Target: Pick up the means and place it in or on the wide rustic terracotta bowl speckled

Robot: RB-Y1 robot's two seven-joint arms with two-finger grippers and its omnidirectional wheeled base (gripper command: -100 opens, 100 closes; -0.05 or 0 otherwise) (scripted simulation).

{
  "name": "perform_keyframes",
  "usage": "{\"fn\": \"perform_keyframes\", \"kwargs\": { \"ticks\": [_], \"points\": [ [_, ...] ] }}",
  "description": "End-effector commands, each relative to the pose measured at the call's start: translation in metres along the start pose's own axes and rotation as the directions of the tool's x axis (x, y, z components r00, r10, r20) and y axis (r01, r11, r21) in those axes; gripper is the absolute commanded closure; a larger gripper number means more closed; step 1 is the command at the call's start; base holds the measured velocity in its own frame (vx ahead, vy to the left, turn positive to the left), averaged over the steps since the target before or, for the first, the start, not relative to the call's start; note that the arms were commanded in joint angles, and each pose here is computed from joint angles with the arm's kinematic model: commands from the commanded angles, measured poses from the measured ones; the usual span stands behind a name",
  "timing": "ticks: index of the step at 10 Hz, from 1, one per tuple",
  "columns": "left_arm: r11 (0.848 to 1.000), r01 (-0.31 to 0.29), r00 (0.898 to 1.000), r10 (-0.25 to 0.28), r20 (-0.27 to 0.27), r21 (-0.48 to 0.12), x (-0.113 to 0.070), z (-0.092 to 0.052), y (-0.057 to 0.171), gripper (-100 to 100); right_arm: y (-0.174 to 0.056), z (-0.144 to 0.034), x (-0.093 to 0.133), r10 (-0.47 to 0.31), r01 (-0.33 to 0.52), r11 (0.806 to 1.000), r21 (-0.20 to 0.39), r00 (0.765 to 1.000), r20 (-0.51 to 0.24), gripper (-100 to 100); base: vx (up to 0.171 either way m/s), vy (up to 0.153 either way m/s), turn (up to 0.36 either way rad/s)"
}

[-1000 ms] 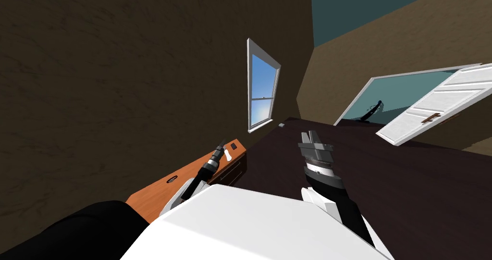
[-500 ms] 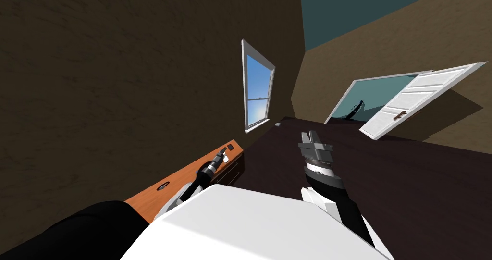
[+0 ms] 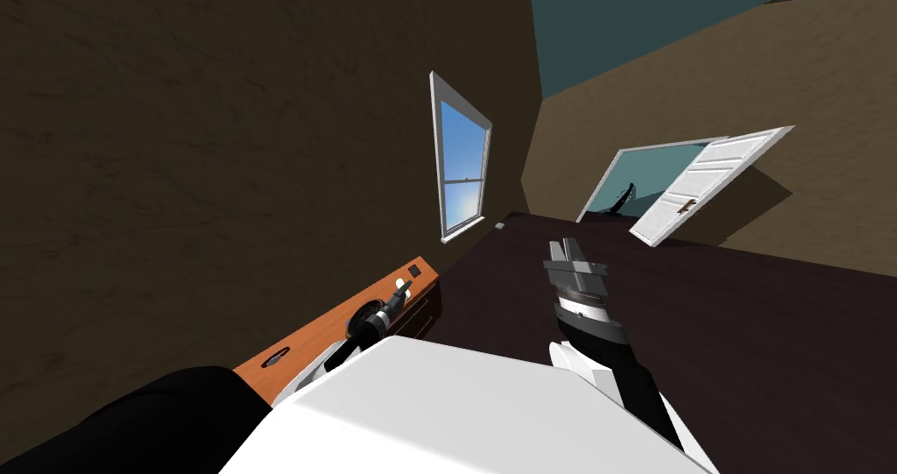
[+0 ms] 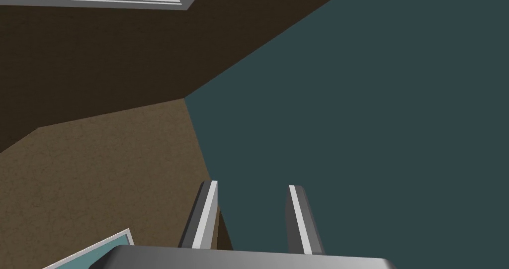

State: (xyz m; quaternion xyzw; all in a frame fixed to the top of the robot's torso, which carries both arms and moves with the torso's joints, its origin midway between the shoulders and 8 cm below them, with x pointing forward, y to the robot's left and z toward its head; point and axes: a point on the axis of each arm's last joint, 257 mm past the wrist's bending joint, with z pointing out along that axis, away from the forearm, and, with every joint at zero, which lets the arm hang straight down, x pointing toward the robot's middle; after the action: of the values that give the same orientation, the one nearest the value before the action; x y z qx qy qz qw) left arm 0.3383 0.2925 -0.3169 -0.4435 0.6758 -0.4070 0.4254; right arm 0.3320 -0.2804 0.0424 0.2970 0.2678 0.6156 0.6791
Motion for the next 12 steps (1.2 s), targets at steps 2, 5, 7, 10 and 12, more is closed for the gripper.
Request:
{"fn": "perform_keyframes", "kwargs": {
  "ticks": [2, 5, 7, 10, 12],
  "points": [
    [0.987, 0.019, 0.999, -0.026, -0.043, -0.158, 0.004, -0.009, 0.056, -100, 0.0, 0.0, 0.0, 0.0, 0.0, 1.0, 0.0, 1.0, 0.0, 0, 0.03, -0.014, -0.182],
    [0.953, 0.03, 0.996, -0.054, -0.073, -0.303, 0.007, -0.026, 0.111, -100, 0.0, 0.0, 0.0, 0.0, 0.0, 1.0, 0.0, 1.0, 0.0, 0, 0.04, -0.008, -0.155],
    [0.903, 0.036, 0.992, -0.084, -0.093, -0.429, 0.009, -0.048, 0.157, -100, 0.0, 0.0, 0.0, 0.0, 0.0, 1.0, 0.0, 1.0, 0.0, 0, 0.079, 0.005, -0.291],
    [0.83, 0.037, 0.99, -0.106, -0.092, -0.556, 0.002, -0.077, 0.208, -100, 0.0, 0.0, 0.0, 0.0, 0.0, 1.0, 0.0, 1.0, 0.0, 0, 0.07, 0.019, -0.17],
    [0.792, 0.038, 0.989, -0.115, -0.089, -0.609, -0.002, -0.092, 0.229, -100, 0.0, 0.0, 0.0, 0.0, 0.0, 1.0, 0.0, 1.0, 0.0, 0, 0.065, 0.026, -0.19]
  ]
}}
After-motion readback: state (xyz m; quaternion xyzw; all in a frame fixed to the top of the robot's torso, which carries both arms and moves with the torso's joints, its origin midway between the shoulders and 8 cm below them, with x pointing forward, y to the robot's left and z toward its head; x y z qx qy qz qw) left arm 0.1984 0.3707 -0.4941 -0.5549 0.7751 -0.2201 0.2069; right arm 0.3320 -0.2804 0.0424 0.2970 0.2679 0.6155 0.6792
